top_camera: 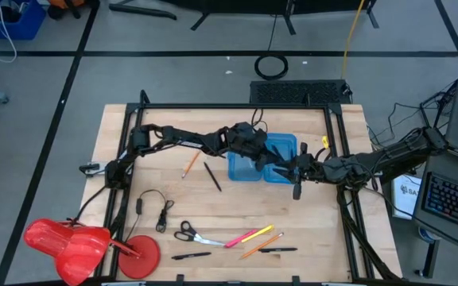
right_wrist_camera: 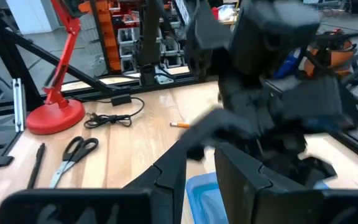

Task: Pick & place school supplies into a supply box
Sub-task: Put the black pen into the blue supply box

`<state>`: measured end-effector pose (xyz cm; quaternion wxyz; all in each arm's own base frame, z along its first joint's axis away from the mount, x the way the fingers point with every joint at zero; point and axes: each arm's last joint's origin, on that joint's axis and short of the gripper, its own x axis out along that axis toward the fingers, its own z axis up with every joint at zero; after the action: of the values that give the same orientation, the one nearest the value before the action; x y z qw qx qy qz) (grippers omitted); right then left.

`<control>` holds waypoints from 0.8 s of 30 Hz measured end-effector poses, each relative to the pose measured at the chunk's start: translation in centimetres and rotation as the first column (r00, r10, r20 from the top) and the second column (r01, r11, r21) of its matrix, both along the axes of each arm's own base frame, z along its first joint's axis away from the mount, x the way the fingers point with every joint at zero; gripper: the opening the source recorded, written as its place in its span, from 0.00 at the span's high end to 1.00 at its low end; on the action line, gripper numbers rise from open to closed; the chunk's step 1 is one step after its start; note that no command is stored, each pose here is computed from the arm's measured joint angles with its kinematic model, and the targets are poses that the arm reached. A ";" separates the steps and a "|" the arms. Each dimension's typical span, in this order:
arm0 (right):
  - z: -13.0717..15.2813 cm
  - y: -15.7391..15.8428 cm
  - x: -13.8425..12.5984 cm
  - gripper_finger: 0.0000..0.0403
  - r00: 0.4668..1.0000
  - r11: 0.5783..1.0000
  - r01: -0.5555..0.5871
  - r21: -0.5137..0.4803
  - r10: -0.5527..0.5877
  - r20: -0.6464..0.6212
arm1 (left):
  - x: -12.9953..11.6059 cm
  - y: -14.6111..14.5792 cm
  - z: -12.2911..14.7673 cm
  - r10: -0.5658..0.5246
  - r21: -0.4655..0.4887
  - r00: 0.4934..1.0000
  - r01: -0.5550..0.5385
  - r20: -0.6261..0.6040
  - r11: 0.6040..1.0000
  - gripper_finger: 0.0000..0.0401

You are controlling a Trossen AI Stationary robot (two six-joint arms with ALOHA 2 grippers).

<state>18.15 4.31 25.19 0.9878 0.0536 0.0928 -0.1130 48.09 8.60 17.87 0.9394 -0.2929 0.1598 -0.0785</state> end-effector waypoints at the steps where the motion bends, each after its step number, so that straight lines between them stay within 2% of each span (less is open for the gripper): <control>1: 0.0 0.1 0.0 0.81 1.000 1.000 -0.003 0.000 0.003 -0.001 | -0.2 -0.2 0.5 -0.010 0.025 1.000 0.011 -0.015 1.000 0.74; 5: 0.0 0.2 -0.1 0.81 1.000 1.000 -0.012 -0.006 0.012 -0.003 | -1.3 -1.5 1.7 -0.004 0.150 0.991 0.025 -0.137 0.988 0.74; 9: 0.0 0.2 -0.1 0.81 1.000 1.000 -0.012 -0.007 0.012 -0.002 | -2.5 -2.8 2.8 0.062 0.283 0.968 0.010 -0.245 0.959 0.74; 16: -0.2 0.2 -0.1 0.81 0.999 0.999 -0.019 -0.035 0.018 -0.026 | -3.9 -5.9 3.5 0.128 0.473 0.917 0.073 -0.378 0.878 0.74; 24: -1.8 0.2 -0.3 0.81 0.999 1.000 -0.015 -0.019 0.014 -0.036 | -4.6 -9.3 2.6 0.133 0.546 0.872 0.170 -0.471 0.821 0.74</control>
<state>17.83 4.46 23.44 0.9872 0.0413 0.1099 -0.1078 43.48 -0.70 20.45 0.9108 -0.0066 0.4109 0.0401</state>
